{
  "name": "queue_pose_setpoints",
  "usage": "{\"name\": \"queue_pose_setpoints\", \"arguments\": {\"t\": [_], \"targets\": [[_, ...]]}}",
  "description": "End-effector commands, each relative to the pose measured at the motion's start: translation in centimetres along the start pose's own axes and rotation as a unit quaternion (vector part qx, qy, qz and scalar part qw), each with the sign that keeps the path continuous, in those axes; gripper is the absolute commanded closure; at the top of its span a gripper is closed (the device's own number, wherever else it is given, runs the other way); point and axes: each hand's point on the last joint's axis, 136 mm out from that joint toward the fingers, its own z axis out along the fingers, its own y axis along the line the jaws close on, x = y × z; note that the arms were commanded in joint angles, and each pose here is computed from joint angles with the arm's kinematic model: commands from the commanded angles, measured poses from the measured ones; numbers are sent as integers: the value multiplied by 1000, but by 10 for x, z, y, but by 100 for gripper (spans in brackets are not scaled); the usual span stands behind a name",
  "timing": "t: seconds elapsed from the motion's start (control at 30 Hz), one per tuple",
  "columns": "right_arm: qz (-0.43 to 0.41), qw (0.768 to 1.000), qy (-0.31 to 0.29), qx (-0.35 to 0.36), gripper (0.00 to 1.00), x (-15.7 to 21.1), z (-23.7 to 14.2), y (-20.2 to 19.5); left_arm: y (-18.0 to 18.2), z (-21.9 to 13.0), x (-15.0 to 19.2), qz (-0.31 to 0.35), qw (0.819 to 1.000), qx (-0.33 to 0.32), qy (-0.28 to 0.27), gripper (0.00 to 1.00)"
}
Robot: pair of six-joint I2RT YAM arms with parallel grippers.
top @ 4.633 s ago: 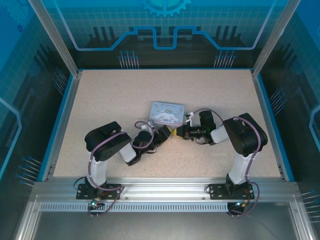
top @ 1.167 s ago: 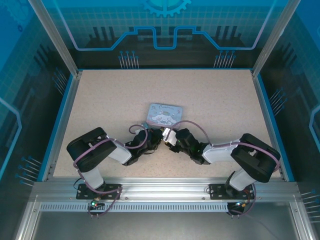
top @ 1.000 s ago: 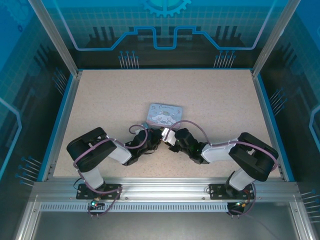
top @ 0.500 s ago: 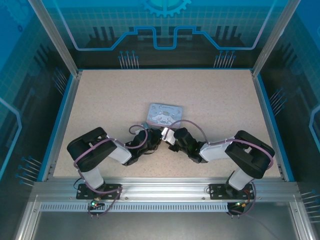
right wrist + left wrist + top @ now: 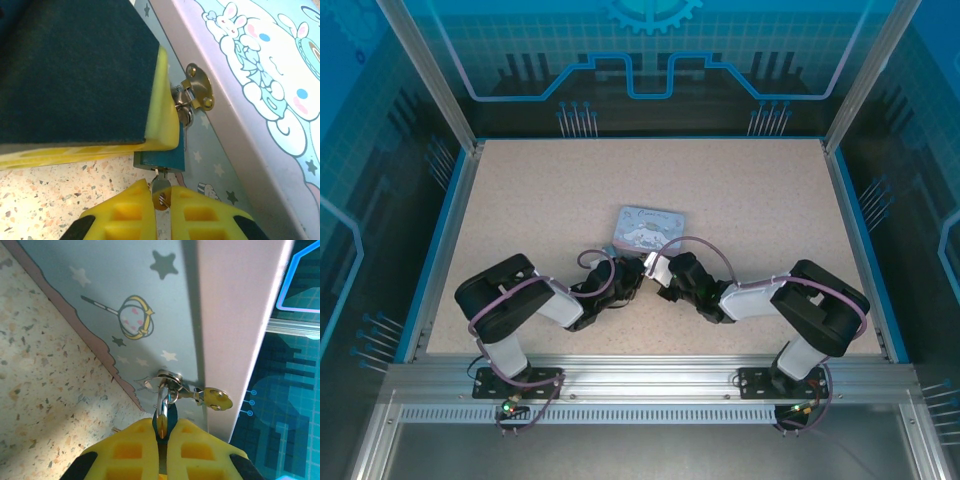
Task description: Unlock the padlock with the key
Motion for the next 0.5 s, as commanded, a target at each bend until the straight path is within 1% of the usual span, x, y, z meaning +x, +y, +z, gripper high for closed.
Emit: {"name": "queue_pose_setpoints", "arguments": {"t": [0.0, 0.07, 0.23, 0.47], "targets": [[12, 1000, -20, -15, 99, -15, 1, -1, -7, 0, 1, -9, 1000, 14, 5, 100], [17, 999, -22, -23, 100, -16, 0, 0, -7, 0, 1, -8, 1000, 14, 6, 100], [76, 993, -33, -87, 100, -22, -8, 0, -5, -2, 1, -4, 1000, 13, 5, 100], [155, 970, -46, -182, 100, -36, -17, 6, -4, 1, 3, 2, 1000, 13, 12, 100]]}}
